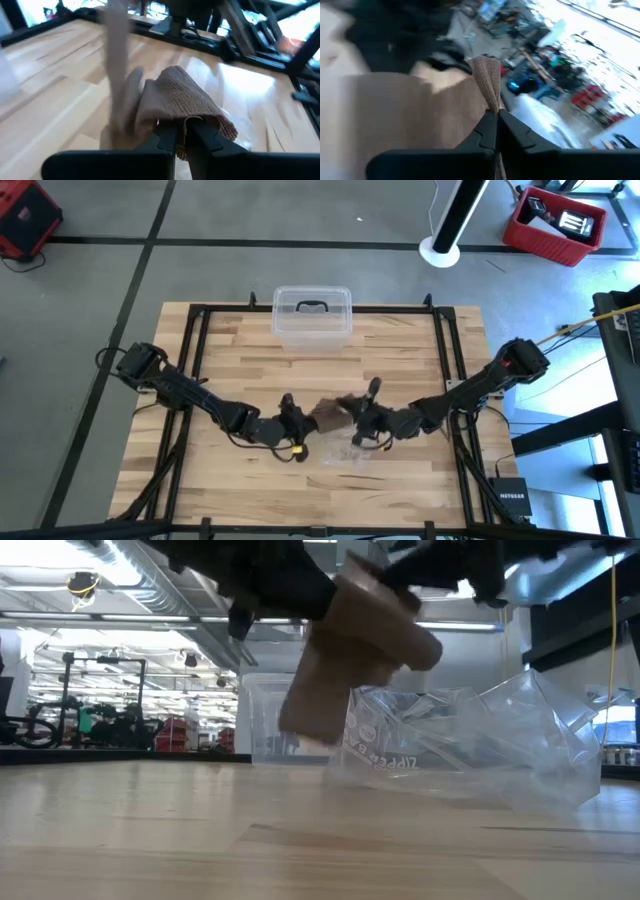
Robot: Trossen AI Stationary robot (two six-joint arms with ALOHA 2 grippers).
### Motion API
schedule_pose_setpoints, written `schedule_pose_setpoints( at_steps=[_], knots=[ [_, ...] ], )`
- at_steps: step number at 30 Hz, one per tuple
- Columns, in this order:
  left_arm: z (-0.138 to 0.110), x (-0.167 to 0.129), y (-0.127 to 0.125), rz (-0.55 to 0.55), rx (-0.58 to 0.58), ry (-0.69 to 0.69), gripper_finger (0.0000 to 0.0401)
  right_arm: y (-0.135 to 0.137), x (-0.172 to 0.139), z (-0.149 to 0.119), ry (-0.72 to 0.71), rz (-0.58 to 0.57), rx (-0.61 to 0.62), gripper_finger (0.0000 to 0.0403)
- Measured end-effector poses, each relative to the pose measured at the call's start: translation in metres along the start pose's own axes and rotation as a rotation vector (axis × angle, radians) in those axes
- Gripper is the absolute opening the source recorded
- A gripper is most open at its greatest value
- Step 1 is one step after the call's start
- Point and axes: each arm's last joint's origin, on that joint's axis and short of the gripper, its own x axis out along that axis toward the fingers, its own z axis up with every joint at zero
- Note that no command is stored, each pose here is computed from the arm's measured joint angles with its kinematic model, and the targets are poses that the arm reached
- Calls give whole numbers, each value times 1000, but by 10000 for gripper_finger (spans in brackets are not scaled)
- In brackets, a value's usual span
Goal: Roll bandage
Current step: Roll the brown bandage
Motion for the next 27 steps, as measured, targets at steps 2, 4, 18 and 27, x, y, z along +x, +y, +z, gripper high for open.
schedule_pose_setpoints(
  at_steps=[2, 4, 18, 27],
  knots=[
    [-1, -2, -2, -6, 35, 5, 14, -13, -7, 5, 0, -25, 12, 6],
    [-3, -4, -5, -14, 72, 7, 14, -29, -11, 8, 18, -76, 28, 10],
    [-9, -23, -27, -129, 232, -2, 14, -72, 16, -38, 255, 27, 170, 49],
    [42, -42, -36, -161, 315, -142, 14, -78, 13, -37, 250, 190, 284, 195]
  ],
)
